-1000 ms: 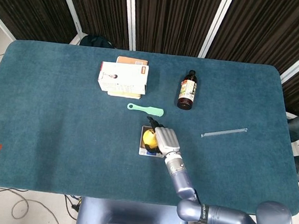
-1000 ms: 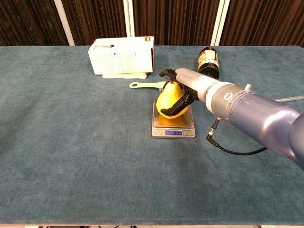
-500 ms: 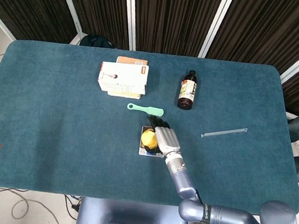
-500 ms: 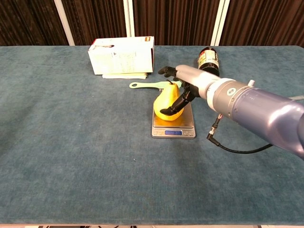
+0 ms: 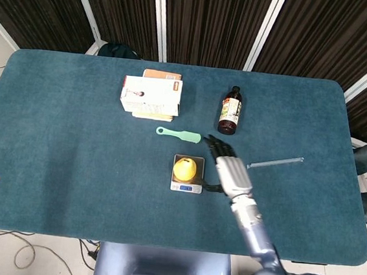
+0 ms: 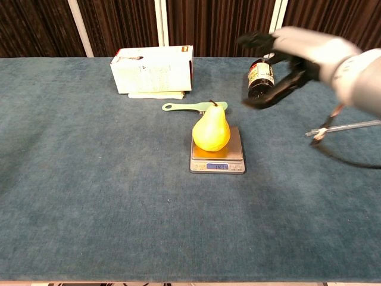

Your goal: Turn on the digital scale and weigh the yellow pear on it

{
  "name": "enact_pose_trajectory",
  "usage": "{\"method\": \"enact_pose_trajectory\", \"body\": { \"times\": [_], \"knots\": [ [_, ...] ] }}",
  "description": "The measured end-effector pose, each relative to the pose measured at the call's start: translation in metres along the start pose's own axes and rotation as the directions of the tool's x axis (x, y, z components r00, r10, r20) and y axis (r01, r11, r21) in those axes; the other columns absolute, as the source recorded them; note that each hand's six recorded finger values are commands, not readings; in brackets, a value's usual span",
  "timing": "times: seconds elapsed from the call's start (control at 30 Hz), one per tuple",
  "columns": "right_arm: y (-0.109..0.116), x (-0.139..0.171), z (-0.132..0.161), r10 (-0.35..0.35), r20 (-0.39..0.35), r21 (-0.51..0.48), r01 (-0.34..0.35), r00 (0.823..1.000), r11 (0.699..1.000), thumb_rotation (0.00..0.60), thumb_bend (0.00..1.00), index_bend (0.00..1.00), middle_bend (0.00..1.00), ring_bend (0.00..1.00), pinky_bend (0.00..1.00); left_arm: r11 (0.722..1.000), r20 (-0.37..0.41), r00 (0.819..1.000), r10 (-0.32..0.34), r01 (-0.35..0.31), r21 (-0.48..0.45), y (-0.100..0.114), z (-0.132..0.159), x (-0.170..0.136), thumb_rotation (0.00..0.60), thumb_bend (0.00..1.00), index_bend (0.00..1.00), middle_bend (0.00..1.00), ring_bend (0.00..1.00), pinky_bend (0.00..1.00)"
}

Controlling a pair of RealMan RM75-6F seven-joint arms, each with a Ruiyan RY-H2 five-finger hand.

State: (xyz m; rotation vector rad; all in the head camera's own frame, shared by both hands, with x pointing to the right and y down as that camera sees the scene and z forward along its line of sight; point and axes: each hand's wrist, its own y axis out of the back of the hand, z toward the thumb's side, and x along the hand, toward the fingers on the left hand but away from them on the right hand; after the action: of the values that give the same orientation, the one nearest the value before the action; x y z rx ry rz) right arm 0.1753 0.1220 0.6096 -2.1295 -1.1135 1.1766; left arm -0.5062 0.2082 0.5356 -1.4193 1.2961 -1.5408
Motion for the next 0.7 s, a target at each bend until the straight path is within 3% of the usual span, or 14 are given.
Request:
{"method": "enact_pose_trajectory", "body": {
  "times": [0.2,0.3,0.43,0.7],
  "knots": [
    [0.05,0.048,-0.046,-0.118,0.044,0.147,0.111,0.992,0.983,0.6,0.33,0.0,0.01,0.0,0.07,1.0,0.009,1.0,-0.009,0.009,0.009,-0.003,0.002,0.0,0.6,0.1,0.03,0.02,0.0,0.03],
    [0.062,0.078,-0.066,-0.175,0.059,0.207,0.159,0.983,0.965,0.6,0.33,0.0,0.01,0.0,0.06,1.0,0.012,1.0,-0.01,0.009,0.012,-0.004,0.004,-0.001,0.6,0.1,0.03,0.02,0.0,0.03],
    [0.066,0.119,-0.095,-0.234,0.071,0.301,0.203,0.97,0.932,0.6,0.33,0.0,0.01,0.0,0.04,1.0,0.005,1.0,-0.009,0.009,0.011,-0.005,0.003,0.0,0.6,0.1,0.03,0.02,0.0,0.03],
    [0.059,0.19,-0.145,-0.292,0.142,0.476,0.193,0.946,0.858,0.6,0.33,0.0,0.01,0.0,0.02,0.999,-0.017,0.999,-0.039,0.039,0.015,-0.012,-0.002,0.005,0.6,0.1,0.03,0.02,0.0,0.03]
  ]
}}
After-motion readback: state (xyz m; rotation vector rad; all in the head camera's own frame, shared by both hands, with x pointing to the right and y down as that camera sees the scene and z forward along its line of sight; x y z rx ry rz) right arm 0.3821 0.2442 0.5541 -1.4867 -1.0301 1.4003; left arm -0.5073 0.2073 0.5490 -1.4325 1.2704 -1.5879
